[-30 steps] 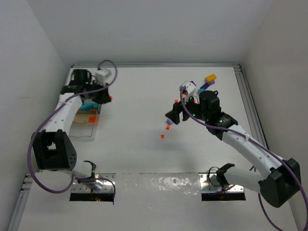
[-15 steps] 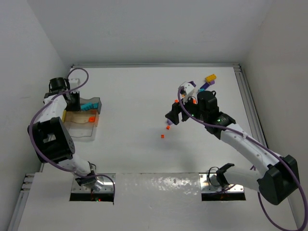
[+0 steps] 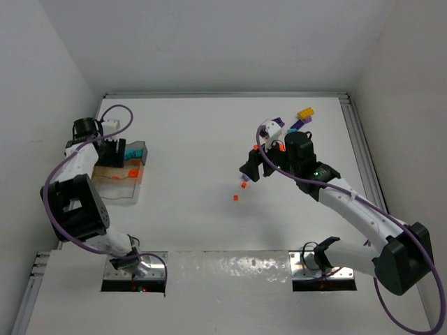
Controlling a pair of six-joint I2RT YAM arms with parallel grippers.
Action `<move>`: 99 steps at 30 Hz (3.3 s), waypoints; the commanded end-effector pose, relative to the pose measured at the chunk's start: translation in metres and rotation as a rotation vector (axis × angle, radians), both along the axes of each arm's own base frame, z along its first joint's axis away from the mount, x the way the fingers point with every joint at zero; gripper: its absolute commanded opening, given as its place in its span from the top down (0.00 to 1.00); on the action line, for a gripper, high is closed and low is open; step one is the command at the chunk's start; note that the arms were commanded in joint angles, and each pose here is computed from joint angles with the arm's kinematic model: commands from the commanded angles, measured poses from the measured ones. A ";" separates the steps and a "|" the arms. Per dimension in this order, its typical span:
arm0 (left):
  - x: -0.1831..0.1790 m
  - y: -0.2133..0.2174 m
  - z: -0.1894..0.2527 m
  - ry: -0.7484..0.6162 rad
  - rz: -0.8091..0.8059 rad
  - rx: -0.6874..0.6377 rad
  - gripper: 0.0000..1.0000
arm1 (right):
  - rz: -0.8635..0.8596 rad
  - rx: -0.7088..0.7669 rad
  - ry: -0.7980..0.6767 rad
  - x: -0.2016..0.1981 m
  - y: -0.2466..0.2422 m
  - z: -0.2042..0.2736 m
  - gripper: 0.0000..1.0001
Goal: Sort the legos into containers by color
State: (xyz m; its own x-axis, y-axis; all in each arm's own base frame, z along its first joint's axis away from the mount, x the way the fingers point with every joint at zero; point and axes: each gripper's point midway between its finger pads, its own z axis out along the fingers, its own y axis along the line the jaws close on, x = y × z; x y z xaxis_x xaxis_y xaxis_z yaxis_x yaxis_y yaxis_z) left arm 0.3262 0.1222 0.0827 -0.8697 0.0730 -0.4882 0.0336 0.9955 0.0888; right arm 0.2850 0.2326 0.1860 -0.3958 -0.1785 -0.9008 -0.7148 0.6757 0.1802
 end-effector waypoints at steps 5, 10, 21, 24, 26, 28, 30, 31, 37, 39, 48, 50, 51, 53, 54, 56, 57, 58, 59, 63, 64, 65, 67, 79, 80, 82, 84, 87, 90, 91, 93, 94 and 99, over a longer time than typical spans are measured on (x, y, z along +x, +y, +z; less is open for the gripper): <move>0.063 -0.036 0.101 -0.345 -0.150 0.018 0.37 | -0.084 0.027 -0.006 0.013 -0.003 0.015 0.25; 0.052 -0.209 0.136 -0.468 -0.740 -0.020 0.36 | -0.402 -0.108 0.115 0.035 -0.050 -0.017 0.24; -0.062 -0.404 0.027 -0.124 -1.428 -0.186 0.15 | -0.869 -0.173 0.251 0.024 -0.147 -0.054 0.20; -0.058 -0.417 0.003 -0.055 -1.426 -0.226 0.00 | -0.885 -0.147 0.244 0.017 -0.151 -0.052 0.20; -0.055 -0.426 -0.009 -0.054 -1.436 -0.218 0.00 | -0.881 -0.134 0.240 0.015 -0.151 -0.051 0.20; -0.053 -0.438 -0.018 -0.084 -1.444 -0.190 0.00 | -0.872 -0.124 0.240 0.012 -0.150 -0.053 0.20; -0.046 -0.442 -0.025 -0.107 -1.412 -0.156 0.00 | -0.853 -0.120 0.239 0.010 -0.148 -0.055 0.20; -0.046 -0.443 -0.029 -0.101 -1.412 -0.150 0.01 | -0.846 -0.109 0.232 0.010 -0.147 -0.053 0.20; -0.055 -0.447 -0.051 -0.045 -1.442 -0.123 0.17 | -0.839 -0.090 0.199 0.007 -0.148 -0.050 0.20; -0.062 -0.448 -0.061 -0.016 -1.462 -0.102 0.19 | -0.841 -0.087 0.189 0.008 -0.149 -0.050 0.20; -0.058 -0.456 -0.072 -0.042 -1.469 -0.058 0.25 | -0.823 -0.097 0.197 0.008 -0.147 -0.053 0.20; -0.059 -0.454 -0.075 -0.033 -1.469 -0.051 0.34 | -0.829 -0.096 0.193 0.008 -0.148 -0.052 0.20; -0.060 -0.453 -0.076 -0.029 -1.474 -0.046 0.38 | -0.838 -0.100 0.189 0.008 -0.150 -0.052 0.21; -0.065 -0.449 -0.078 -0.001 -1.484 -0.047 0.46 | -0.844 -0.100 0.177 0.010 -0.151 -0.050 0.21; -0.068 -0.447 -0.079 0.009 -1.499 -0.051 0.49 | -0.852 -0.101 0.172 0.011 -0.152 -0.049 0.21; -0.072 -0.446 -0.078 0.017 -1.509 -0.058 0.61 | -0.859 -0.096 0.159 0.014 -0.153 -0.046 0.21; -0.073 -0.448 -0.076 0.015 -1.507 -0.072 0.66 | -0.863 -0.097 0.156 0.014 -0.154 -0.046 0.21; -0.073 -0.449 -0.075 0.009 -1.497 -0.082 0.73 | -0.861 -0.098 0.152 0.015 -0.153 -0.046 0.21; -0.070 -0.452 -0.071 0.001 -1.480 -0.093 0.90 | -0.860 -0.095 0.150 0.016 -0.153 -0.045 0.21; -0.058 -0.459 -0.046 -0.011 -1.331 -0.186 1.00 | -0.846 -0.102 0.161 0.018 -0.150 -0.045 0.21; -0.047 -0.448 -0.041 -0.007 -1.266 -0.210 1.00 | -0.843 -0.105 0.163 0.017 -0.150 -0.046 0.21; -0.041 -0.442 -0.031 -0.016 -1.223 -0.235 1.00 | -0.842 -0.108 0.162 0.018 -0.150 -0.046 0.21; -0.037 -0.422 -0.022 0.028 -1.132 -0.299 1.00 | -0.837 -0.109 0.165 0.018 -0.149 -0.049 0.21; 0.029 -0.161 0.114 -0.320 -0.473 -0.079 1.00 | -0.803 -0.071 0.216 0.028 -0.132 -0.065 0.22; 0.024 -0.139 0.108 -0.303 -0.423 -0.059 1.00 | -0.796 -0.069 0.222 0.028 -0.130 -0.067 0.22; 0.018 -0.082 0.095 -0.265 -0.282 -0.015 1.00 | -0.791 -0.057 0.220 0.031 -0.128 -0.066 0.22; 0.008 -0.044 0.072 -0.190 -0.194 -0.027 1.00 | -0.782 -0.057 0.225 0.033 -0.125 -0.069 0.22; 0.000 -0.027 0.041 -0.094 -0.181 -0.062 1.00 | -0.765 -0.063 0.228 0.037 -0.121 -0.066 0.22; 0.001 -0.019 0.021 -0.047 -0.171 -0.069 1.00 | -0.759 -0.078 0.228 0.040 -0.121 -0.064 0.22; 0.001 -0.017 0.016 -0.040 -0.162 -0.068 1.00 | -0.759 -0.078 0.223 0.041 -0.121 -0.061 0.22; 0.002 -0.015 0.007 -0.032 -0.164 -0.059 1.00 | -0.767 -0.091 0.222 0.039 -0.124 -0.063 0.22; 0.003 -0.013 0.003 -0.029 -0.164 -0.051 0.96 | -0.771 -0.091 0.218 0.038 -0.125 -0.062 0.22; -0.002 -0.009 -0.011 0.021 -0.192 -0.034 0.60 | -0.783 -0.097 0.225 0.034 -0.128 -0.065 0.22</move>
